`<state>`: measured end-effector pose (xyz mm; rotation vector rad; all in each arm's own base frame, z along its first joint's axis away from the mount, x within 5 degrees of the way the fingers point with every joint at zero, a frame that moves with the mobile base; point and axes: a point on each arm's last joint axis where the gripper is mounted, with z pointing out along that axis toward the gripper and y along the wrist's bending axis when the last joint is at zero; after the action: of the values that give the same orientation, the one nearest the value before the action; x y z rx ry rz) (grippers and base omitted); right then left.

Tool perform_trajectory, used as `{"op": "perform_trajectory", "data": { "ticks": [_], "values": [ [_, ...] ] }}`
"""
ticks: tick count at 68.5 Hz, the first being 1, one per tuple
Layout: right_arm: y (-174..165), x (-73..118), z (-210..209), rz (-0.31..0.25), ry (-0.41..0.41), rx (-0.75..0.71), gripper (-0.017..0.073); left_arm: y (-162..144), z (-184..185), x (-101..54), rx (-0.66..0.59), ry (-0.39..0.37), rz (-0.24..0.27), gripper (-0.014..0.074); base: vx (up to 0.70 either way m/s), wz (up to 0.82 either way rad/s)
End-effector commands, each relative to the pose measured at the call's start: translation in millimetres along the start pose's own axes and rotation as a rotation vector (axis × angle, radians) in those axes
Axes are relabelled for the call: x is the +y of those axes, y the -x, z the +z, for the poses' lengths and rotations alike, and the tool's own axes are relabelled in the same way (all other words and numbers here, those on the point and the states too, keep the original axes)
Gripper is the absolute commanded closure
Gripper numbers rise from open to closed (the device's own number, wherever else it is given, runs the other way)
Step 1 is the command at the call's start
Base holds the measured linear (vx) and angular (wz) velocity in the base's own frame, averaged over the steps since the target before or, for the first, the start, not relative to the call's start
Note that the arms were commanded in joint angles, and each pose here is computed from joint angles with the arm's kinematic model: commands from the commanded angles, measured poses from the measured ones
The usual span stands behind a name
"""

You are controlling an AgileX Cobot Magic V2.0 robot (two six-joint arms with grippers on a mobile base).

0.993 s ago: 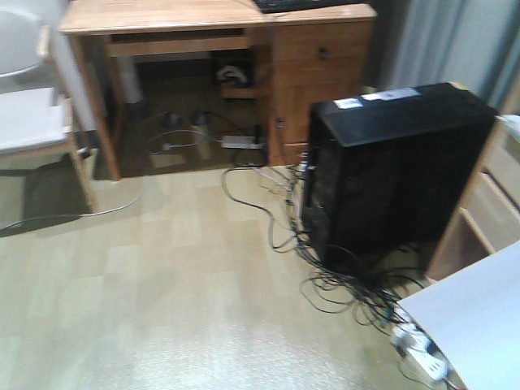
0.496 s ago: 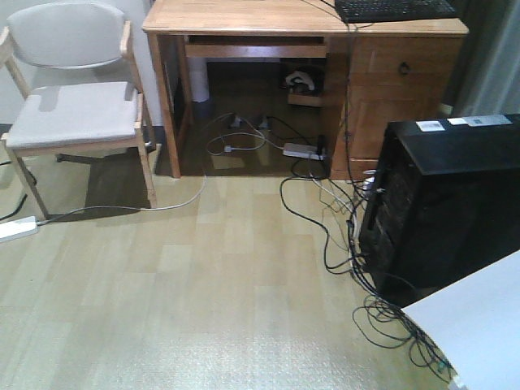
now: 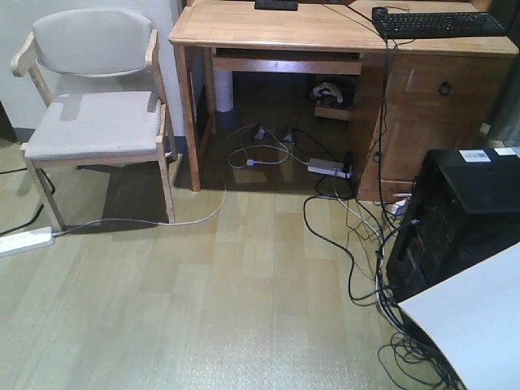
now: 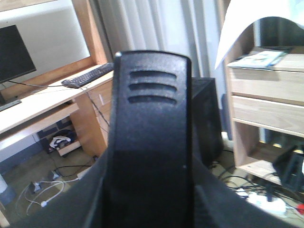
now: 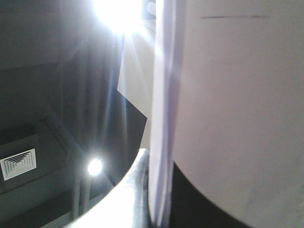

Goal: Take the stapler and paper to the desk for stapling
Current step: 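Turn the base toward the wooden desk holding stapler and paper, then drive the base up to the desk in front of the monitor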

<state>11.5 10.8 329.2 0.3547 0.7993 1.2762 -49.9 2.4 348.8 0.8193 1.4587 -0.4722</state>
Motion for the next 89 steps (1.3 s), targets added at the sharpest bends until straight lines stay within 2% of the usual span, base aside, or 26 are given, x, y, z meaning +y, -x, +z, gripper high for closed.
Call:
{"op": "perform_trajectory", "data": {
  "ticks": [1, 89],
  "values": [
    [3.3, 9.9, 4.5, -0.02, 0.055, -0.012, 0.0564, 16.9, -0.7, 4.4, -0.115, 0.026, -0.021, 0.06, 0.3, 0.02],
    [3.3, 9.9, 4.5, -0.021, 0.055, -0.012, 0.0564, 16.9, -0.7, 4.4, -0.115, 0.026, -0.021, 0.06, 0.38, -0.01]
  ]
}}
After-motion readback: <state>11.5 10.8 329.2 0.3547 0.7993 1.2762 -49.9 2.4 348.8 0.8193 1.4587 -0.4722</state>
